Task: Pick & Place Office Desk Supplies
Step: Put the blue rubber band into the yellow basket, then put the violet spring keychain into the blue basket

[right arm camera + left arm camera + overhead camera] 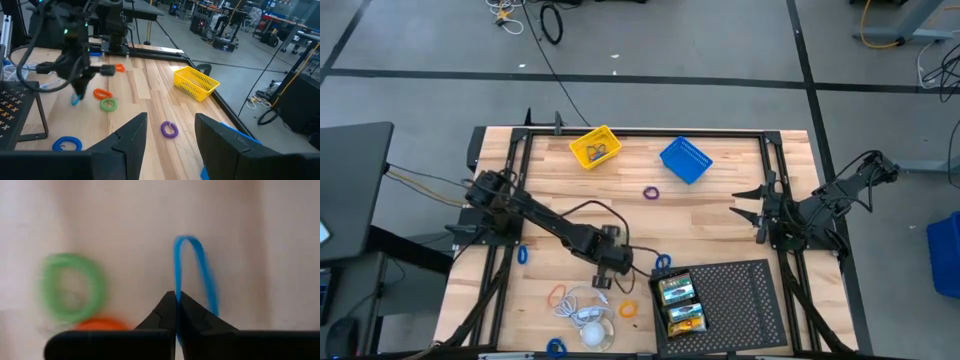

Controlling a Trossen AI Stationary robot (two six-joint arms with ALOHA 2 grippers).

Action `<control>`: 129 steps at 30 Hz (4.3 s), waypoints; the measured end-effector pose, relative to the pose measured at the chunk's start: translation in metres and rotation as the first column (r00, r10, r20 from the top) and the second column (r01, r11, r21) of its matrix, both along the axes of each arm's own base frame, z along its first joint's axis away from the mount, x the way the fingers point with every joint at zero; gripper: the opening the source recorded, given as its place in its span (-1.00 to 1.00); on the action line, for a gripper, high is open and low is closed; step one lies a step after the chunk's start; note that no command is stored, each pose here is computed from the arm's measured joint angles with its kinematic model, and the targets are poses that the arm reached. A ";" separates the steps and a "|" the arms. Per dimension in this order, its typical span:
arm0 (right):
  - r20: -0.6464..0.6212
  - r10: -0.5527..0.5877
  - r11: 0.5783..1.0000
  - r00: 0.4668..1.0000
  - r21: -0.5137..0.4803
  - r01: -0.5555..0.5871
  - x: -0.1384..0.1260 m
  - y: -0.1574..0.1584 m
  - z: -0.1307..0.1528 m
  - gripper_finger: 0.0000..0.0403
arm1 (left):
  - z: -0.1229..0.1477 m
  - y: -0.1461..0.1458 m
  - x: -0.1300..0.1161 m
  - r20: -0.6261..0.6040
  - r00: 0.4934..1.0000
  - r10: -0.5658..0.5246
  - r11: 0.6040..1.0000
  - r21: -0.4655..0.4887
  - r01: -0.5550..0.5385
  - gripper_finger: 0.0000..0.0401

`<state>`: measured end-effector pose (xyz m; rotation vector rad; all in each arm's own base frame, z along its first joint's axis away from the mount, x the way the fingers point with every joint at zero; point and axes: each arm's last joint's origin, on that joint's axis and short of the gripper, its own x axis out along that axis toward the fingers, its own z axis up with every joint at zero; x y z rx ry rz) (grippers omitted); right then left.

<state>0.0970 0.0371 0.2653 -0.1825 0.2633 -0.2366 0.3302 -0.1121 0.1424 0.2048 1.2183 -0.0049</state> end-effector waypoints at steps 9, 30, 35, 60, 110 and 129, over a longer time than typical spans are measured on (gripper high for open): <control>-0.002 0.002 1.000 1.000 -0.006 -0.002 0.000 0.000 0.000 -0.13 | 0.028 0.022 -0.008 0.059 0.989 0.139 0.978 0.150 -0.146 -0.99; -0.016 0.016 1.000 1.000 -0.009 -0.016 0.000 0.000 -0.001 -0.13 | 0.105 0.164 -0.030 0.428 0.870 0.243 0.955 0.051 -0.292 -0.99; -0.020 0.016 1.000 1.000 -0.011 -0.016 0.000 0.000 -0.002 -0.13 | 0.111 0.223 -0.060 0.506 0.790 0.346 0.913 0.012 -0.408 -0.99; 0.003 0.013 1.000 1.000 0.013 -0.013 0.000 0.001 0.000 -0.13 | 0.033 0.346 -0.114 0.267 0.679 0.684 0.724 -0.139 -0.676 -0.86; 0.111 -0.325 0.946 0.939 0.038 0.322 0.017 0.005 0.002 -0.13 | 0.043 0.331 -0.090 0.295 0.810 0.507 0.805 0.173 -0.567 0.41; 0.082 -0.319 0.947 0.944 -0.003 0.320 0.016 0.004 -0.002 -0.13 | 0.061 0.314 -0.065 0.319 0.834 0.450 0.827 0.203 -0.524 0.50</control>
